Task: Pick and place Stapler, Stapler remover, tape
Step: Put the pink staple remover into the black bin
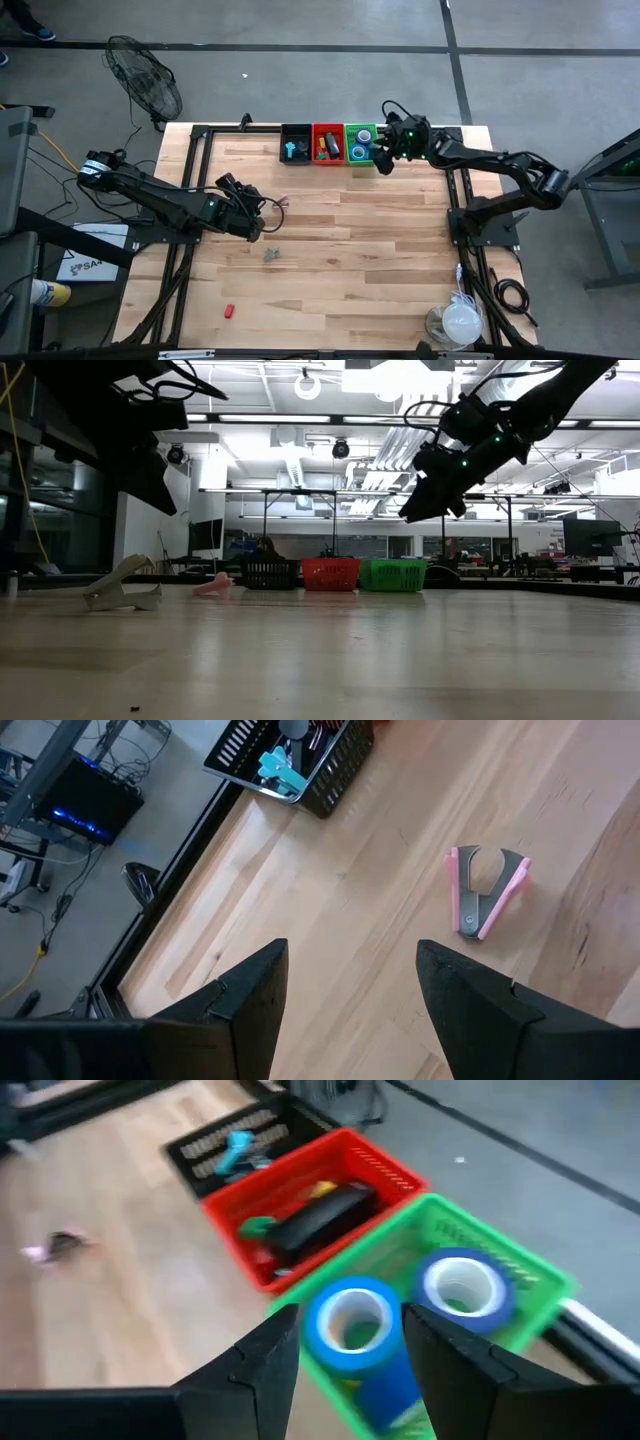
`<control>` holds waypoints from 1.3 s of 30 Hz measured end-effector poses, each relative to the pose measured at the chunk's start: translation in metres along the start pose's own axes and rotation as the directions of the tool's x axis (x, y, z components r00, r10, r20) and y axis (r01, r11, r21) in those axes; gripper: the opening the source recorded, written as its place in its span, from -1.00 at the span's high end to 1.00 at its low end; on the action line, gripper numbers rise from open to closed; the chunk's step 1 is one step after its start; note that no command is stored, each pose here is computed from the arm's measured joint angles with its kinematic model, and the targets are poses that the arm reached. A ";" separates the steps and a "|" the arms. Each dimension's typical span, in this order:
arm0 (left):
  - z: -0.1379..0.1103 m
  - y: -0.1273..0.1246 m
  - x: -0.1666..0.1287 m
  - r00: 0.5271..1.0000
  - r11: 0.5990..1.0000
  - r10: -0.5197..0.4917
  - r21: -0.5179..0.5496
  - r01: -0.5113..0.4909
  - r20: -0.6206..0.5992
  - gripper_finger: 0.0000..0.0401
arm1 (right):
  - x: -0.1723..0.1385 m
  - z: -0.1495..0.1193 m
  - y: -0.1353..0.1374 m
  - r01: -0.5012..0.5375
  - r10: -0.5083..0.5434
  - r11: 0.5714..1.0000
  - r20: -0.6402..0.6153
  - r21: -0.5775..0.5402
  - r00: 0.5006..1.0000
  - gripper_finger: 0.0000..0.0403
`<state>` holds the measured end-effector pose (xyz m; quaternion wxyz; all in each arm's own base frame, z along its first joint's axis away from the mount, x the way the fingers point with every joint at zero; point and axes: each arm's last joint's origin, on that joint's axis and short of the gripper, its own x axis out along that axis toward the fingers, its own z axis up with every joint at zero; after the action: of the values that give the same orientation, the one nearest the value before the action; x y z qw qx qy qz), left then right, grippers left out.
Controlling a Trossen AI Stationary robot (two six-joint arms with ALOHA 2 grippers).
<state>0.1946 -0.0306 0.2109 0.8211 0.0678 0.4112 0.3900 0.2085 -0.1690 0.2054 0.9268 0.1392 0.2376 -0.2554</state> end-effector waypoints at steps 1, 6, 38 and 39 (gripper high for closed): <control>0.000 0.000 0.000 1.000 1.000 0.000 0.000 0.000 0.000 -0.08 | 0.001 0.000 0.004 -0.024 0.024 1.000 -0.003 0.001 1.000 0.15; 0.001 -0.001 0.000 1.000 1.000 -0.004 -0.004 0.004 0.005 -0.08 | 0.003 -0.002 0.028 -0.145 0.145 0.989 -0.018 -0.031 0.989 0.15; 0.031 0.022 0.085 0.939 0.956 -0.278 0.039 0.291 -0.202 -0.08 | -0.015 -0.018 0.156 -0.346 0.392 0.865 0.060 -0.364 0.918 0.15; 0.031 0.022 0.088 0.933 0.951 -0.289 0.048 0.306 -0.216 -0.08 | -0.015 -0.018 0.156 -0.342 0.387 0.865 0.055 -0.367 0.920 0.15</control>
<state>0.2354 0.0517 0.1858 0.8202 -0.0027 0.5150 0.2491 0.2743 -0.0267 0.2187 0.9812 -0.0020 0.1893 -0.0372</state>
